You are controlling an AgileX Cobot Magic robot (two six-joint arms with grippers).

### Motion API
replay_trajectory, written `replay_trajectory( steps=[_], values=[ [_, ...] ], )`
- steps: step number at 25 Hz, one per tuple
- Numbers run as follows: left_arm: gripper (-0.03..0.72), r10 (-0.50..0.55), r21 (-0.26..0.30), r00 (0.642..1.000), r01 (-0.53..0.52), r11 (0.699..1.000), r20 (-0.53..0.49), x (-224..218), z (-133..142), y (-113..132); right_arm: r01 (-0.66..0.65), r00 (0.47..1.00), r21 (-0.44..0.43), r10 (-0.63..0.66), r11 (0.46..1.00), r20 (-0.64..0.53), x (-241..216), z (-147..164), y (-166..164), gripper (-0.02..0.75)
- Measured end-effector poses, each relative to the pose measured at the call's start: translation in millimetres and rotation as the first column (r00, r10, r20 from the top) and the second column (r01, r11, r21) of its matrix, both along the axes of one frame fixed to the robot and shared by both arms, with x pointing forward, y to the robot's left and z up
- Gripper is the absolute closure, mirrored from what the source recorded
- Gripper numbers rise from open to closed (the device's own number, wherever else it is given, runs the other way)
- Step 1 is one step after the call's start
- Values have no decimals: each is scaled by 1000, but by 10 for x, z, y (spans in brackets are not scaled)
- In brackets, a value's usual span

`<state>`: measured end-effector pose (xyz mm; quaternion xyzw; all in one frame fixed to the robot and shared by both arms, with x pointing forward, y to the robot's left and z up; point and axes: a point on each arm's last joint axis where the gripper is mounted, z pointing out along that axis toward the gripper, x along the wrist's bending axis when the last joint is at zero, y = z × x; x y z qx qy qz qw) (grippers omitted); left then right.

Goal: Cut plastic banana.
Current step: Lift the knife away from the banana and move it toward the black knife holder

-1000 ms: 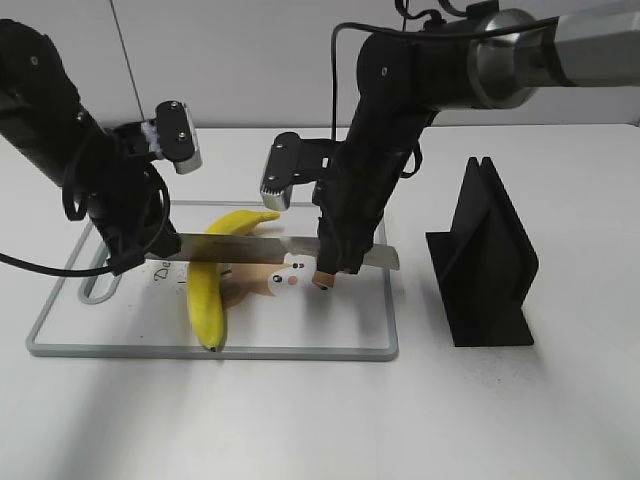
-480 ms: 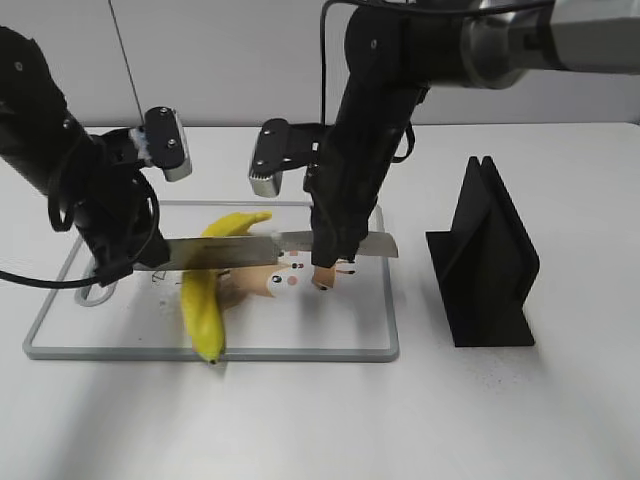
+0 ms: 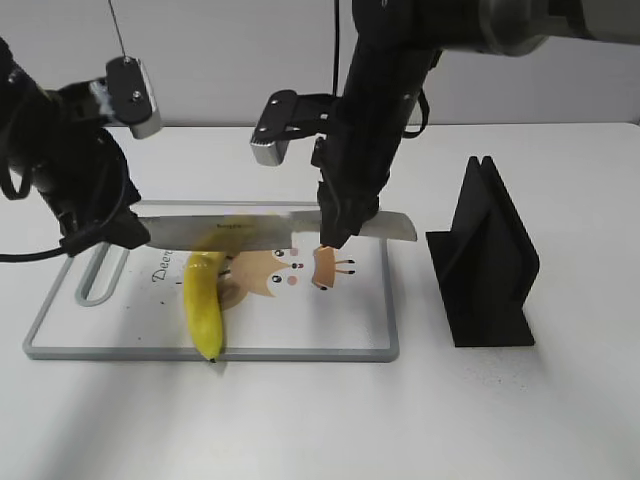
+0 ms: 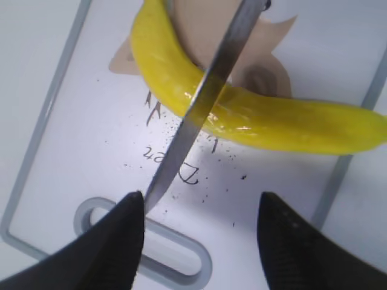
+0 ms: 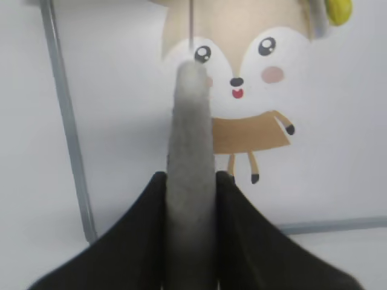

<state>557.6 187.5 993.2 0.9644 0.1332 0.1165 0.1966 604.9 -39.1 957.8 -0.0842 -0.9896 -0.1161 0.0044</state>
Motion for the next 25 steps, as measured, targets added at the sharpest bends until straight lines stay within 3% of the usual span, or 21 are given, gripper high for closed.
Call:
replay_trajectory(
  steps=[7, 13, 16, 18, 25],
  values=[
    [118, 58, -49, 992, -53, 997, 112, -165, 466, 57, 40, 996, 43, -43, 998, 81, -18, 427, -48, 556],
    [118, 214, -128, 968, -197, 972, 134, -318, 775, 124, 178, 980, 88, -185, 980, 73, -108, 765, -104, 556],
    [118, 345, -136, 935, -331, 934, 89, -378, 839, 189, 309, 950, 80, -312, 948, 21, -165, 857, -145, 556],
    [118, 446, -121, 894, -438, 891, 48, -412, 853, 246, 403, 914, 88, -405, 911, 5, -175, 923, -176, 556],
    [121, 682, 11, 728, -683, 730, -72, -632, 895, 430, 617, 784, 159, -618, 770, -49, -325, 1303, -286, 556]
  ],
)
